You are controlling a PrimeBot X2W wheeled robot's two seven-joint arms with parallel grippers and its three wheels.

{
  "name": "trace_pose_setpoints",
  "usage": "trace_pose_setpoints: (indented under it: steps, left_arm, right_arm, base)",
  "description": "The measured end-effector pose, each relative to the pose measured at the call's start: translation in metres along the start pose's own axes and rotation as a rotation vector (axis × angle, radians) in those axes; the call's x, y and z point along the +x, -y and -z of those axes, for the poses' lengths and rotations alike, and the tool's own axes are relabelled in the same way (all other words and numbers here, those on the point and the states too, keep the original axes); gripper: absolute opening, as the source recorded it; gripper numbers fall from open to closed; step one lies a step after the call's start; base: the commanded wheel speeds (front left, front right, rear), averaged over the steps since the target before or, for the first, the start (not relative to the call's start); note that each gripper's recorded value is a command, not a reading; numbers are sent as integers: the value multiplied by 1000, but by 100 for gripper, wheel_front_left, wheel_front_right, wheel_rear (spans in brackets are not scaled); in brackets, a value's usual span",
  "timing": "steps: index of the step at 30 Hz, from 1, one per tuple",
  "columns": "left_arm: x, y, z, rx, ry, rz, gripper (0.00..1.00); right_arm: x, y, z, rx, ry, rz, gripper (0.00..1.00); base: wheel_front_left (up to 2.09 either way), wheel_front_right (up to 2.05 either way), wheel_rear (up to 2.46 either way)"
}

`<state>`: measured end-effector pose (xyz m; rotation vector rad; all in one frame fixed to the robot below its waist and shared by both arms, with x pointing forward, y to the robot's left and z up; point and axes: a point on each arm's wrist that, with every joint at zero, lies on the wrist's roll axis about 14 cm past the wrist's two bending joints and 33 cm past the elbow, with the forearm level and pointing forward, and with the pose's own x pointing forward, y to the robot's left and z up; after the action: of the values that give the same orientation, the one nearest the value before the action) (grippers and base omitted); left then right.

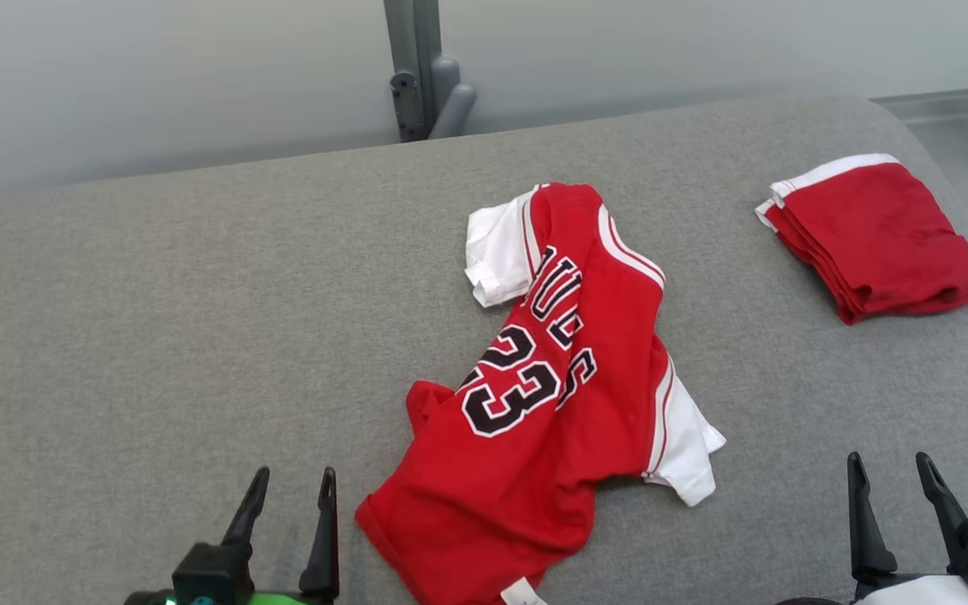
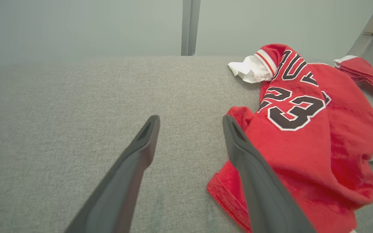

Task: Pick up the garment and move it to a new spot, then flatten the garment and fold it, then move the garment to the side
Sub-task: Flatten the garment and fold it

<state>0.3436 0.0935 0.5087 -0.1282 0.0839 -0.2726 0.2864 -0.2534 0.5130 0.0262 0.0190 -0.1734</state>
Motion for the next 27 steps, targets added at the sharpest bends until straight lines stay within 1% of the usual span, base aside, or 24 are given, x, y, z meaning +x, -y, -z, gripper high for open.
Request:
trace_pose_setpoints:
  steps: [3,8,12,14,15,17,18,21,27]
  left_arm:
    - [-18,-4,8,-22,-17,-39,100]
    - [-46,3,36,-42,-101,-54,100]
    - [-52,11,44,-68,-137,-61,100]
    - [-52,21,48,-108,-166,-47,100]
    - [-51,37,56,-155,-231,-5,100]
    - [-49,55,63,-234,-290,29,100]
    - [-46,61,65,-245,-314,46,100]
    - [-43,69,76,-228,-388,82,100]
    - [-41,56,100,-200,-489,32,100]
  right_arm:
    - [0,-3,-3,-2,13,-15,100]
    - [1,-12,-7,-1,28,-48,100]
    - [4,-21,-11,1,40,-75,100]
    - [5,-24,-11,3,41,-87,100]
    - [6,-27,-10,3,36,-93,100]
    - [6,-28,-7,4,28,-98,100]
    - [6,-30,-6,5,24,-102,100]
    - [5,-29,-4,7,16,-96,100]
    - [-1,-16,2,9,-4,-55,100]
  base:
    - [0,0,0]
    - [0,0,0]
    - [0,0,0]
    - [0,0,0]
    - [0,0,0]
    - [0,0,0]
    - [0,0,0]
    - [0,0,0]
    - [0,0,0]
